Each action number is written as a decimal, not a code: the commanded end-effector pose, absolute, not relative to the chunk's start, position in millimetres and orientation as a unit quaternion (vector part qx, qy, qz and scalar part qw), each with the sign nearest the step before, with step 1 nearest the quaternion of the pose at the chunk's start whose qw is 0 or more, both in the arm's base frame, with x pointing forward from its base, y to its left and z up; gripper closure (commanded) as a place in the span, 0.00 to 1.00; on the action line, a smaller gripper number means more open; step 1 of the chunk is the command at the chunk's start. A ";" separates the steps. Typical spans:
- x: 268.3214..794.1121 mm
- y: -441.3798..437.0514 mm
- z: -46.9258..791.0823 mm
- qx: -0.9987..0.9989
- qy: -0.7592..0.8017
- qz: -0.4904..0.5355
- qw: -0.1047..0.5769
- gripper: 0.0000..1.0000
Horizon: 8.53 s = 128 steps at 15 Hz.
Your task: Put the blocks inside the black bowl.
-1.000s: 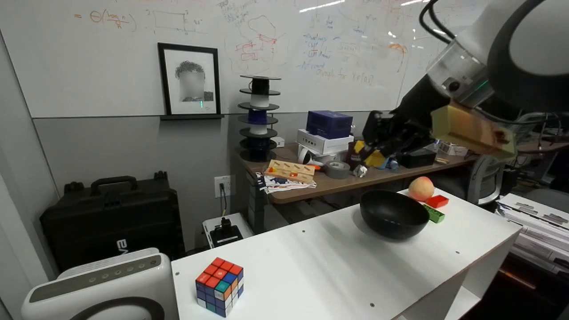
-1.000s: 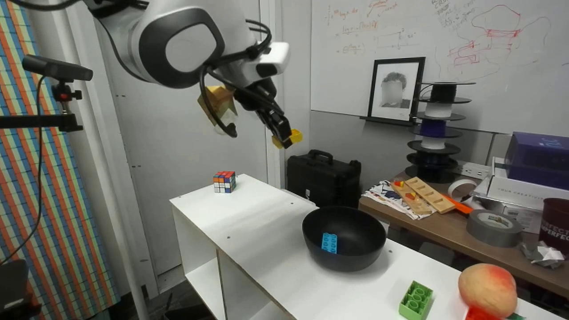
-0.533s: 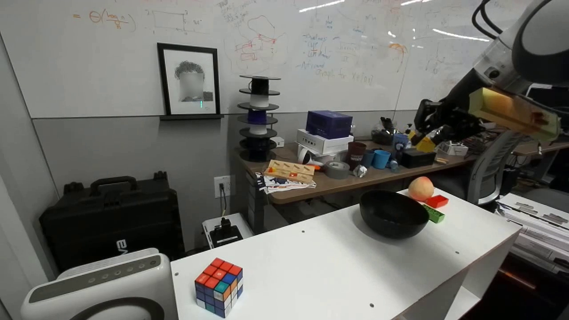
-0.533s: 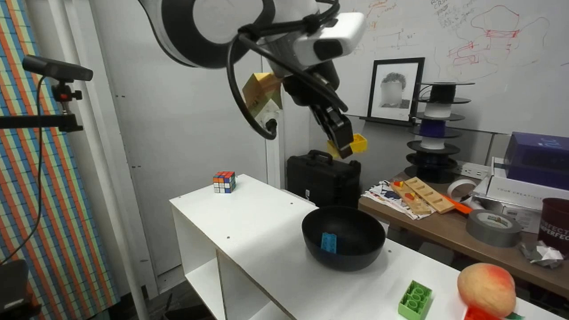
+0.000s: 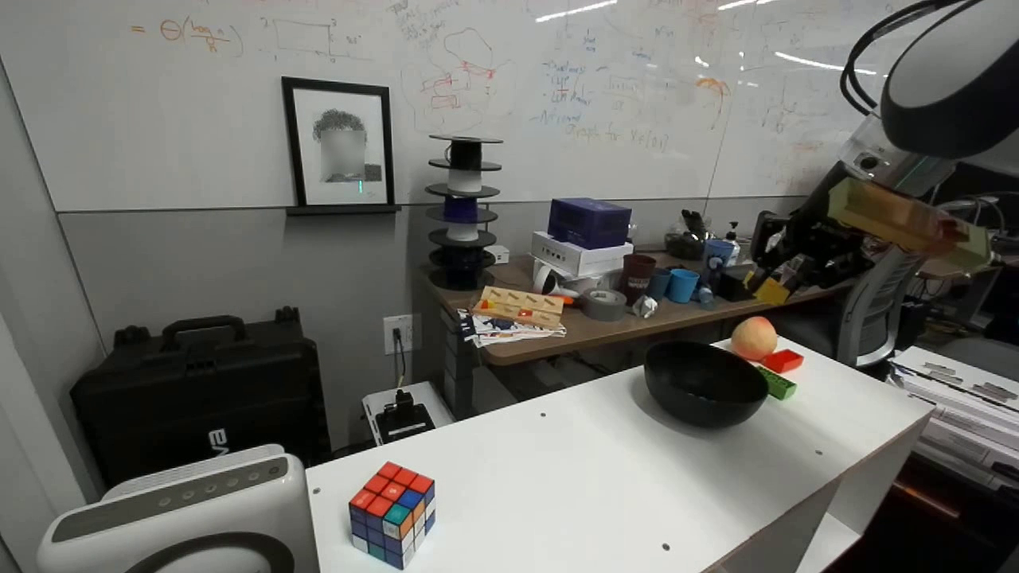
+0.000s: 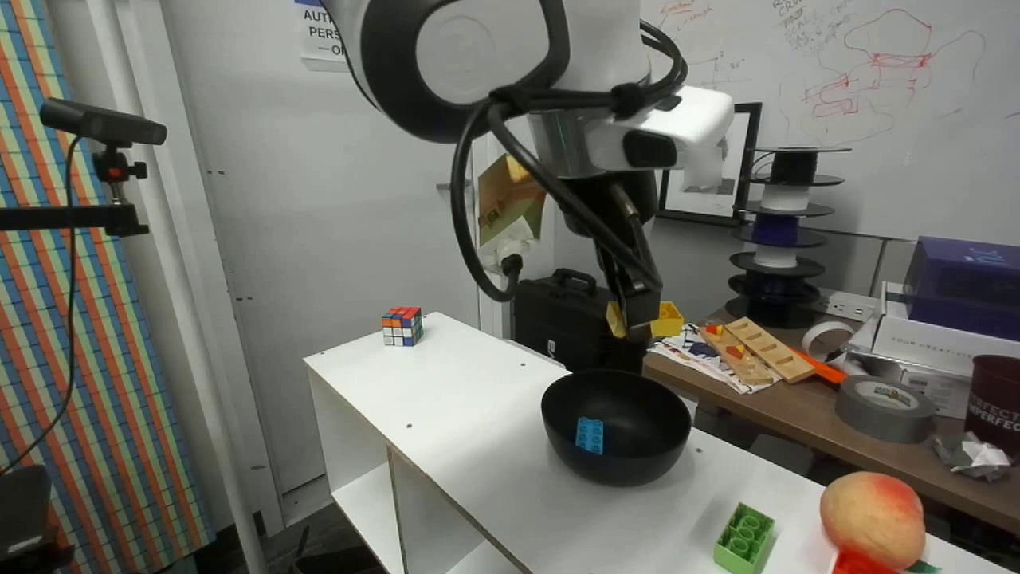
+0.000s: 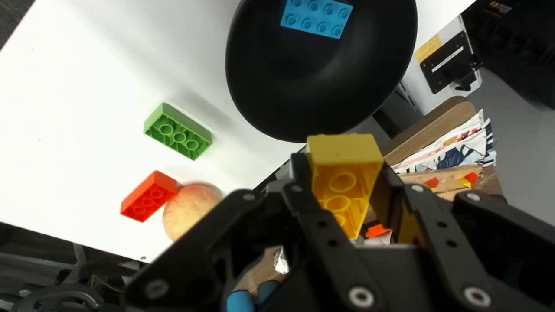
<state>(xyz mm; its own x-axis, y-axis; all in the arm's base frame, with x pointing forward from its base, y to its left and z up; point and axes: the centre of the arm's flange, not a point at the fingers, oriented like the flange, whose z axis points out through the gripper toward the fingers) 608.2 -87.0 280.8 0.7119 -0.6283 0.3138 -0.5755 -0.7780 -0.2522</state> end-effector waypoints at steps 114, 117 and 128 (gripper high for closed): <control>630.7 -47.4 219.0 -0.990 -0.016 -0.123 -0.071 0.00; 631.1 -71.7 251.4 -0.986 0.058 -0.152 -0.033 0.00; 597.8 -253.6 342.1 -0.905 0.370 -0.189 0.086 0.00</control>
<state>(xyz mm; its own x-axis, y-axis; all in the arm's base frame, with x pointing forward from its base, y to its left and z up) 604.2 -224.5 329.2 0.7450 -0.5967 0.2981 -0.5540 -0.8024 -0.2218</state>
